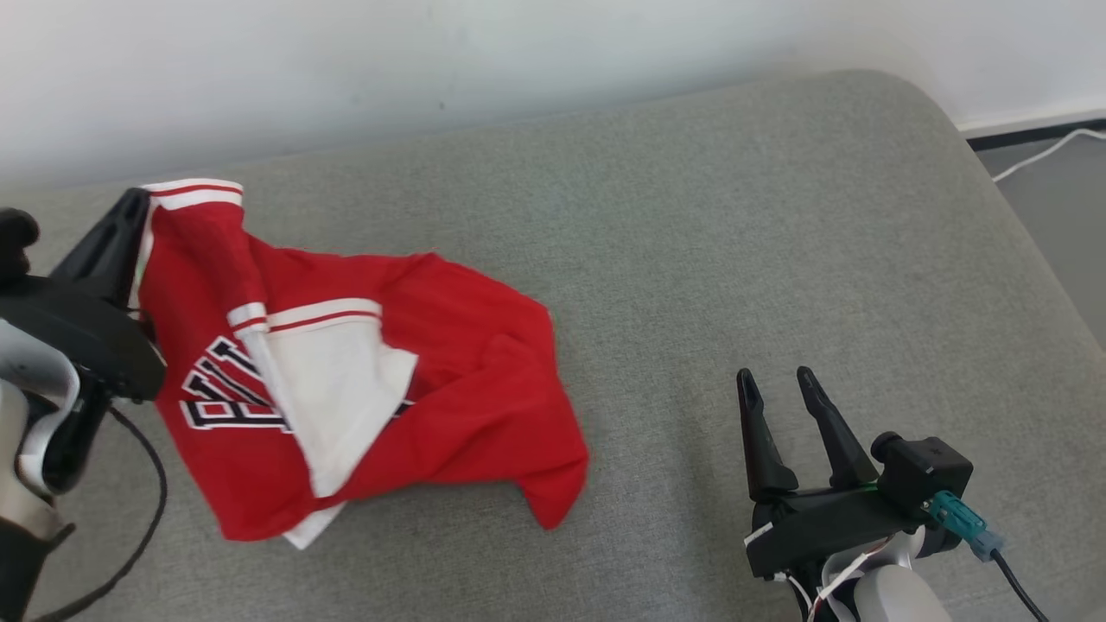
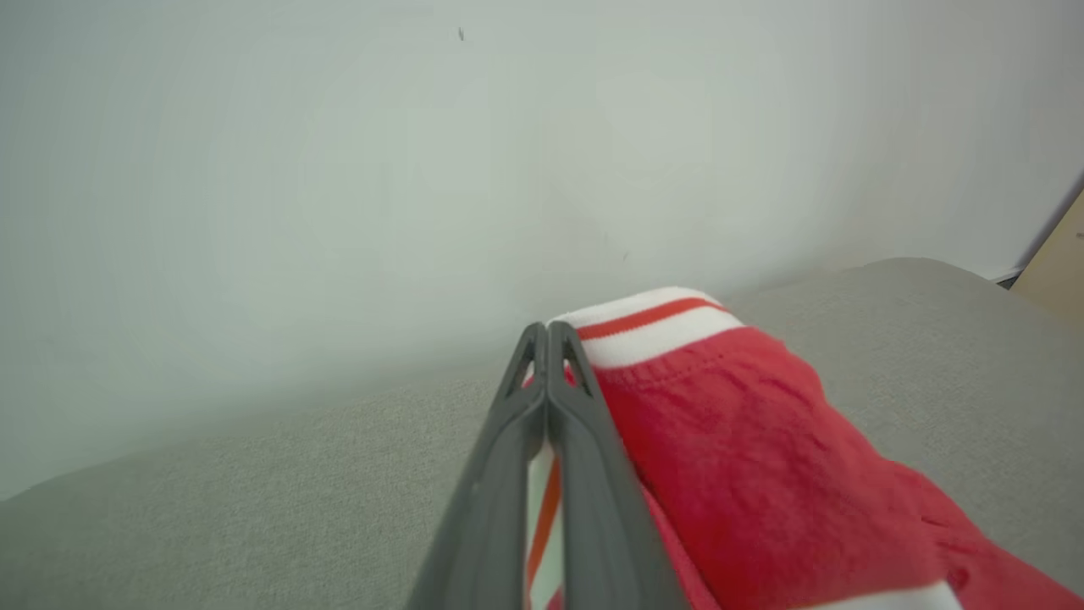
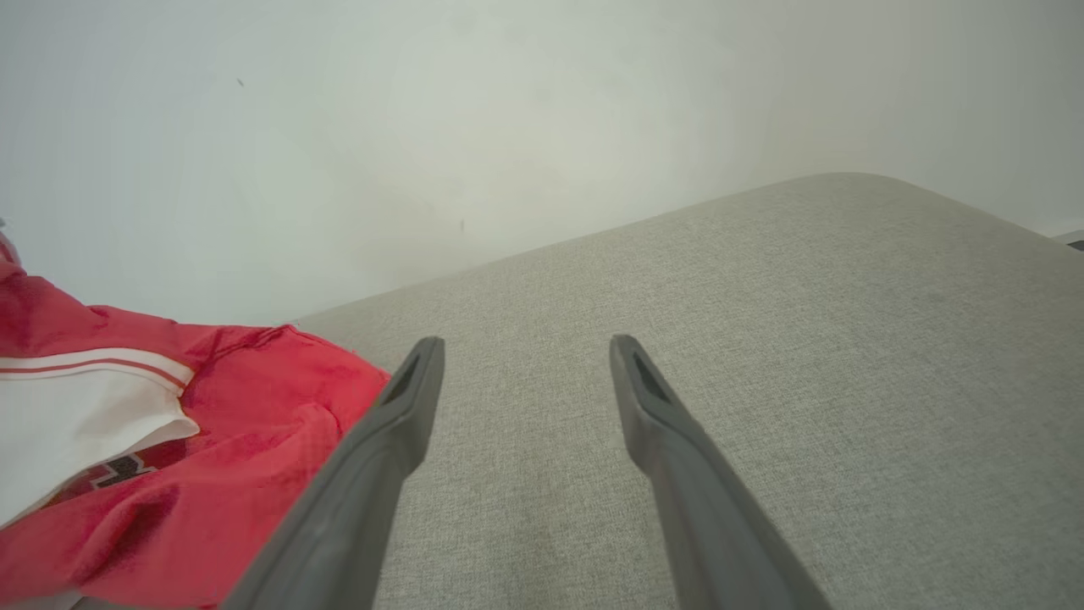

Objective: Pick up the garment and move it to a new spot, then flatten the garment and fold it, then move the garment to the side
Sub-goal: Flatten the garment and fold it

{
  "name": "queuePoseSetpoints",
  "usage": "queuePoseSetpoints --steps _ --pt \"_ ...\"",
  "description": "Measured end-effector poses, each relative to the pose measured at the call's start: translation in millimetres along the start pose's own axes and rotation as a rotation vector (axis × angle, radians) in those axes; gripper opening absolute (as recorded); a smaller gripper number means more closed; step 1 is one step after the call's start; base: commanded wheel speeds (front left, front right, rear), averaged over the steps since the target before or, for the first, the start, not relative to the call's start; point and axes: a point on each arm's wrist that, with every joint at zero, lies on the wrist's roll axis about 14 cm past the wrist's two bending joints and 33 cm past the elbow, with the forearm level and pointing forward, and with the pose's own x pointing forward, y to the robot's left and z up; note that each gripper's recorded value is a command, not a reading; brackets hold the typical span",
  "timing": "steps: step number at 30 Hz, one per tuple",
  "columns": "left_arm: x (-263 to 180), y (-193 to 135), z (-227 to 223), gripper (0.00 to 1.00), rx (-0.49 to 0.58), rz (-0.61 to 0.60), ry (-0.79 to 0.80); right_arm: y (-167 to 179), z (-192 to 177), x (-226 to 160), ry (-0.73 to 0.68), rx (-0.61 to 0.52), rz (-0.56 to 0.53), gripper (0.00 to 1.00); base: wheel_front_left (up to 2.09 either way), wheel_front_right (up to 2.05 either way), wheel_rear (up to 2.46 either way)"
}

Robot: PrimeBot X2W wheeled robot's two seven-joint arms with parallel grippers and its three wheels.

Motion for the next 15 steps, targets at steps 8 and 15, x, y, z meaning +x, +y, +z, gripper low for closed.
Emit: queuePoseSetpoints --steps 8,15 --pt "20 12 -48 0.00 -0.036 0.034 0.084 -11 -10 1 0.019 0.008 -0.030 1.00 0.00 0.00 0.00" --pt "24 21 -69 1.00 -0.016 0.049 0.082 -23 -13 -3 0.026 0.000 -0.065 1.00 0.00 0.00 0.00"
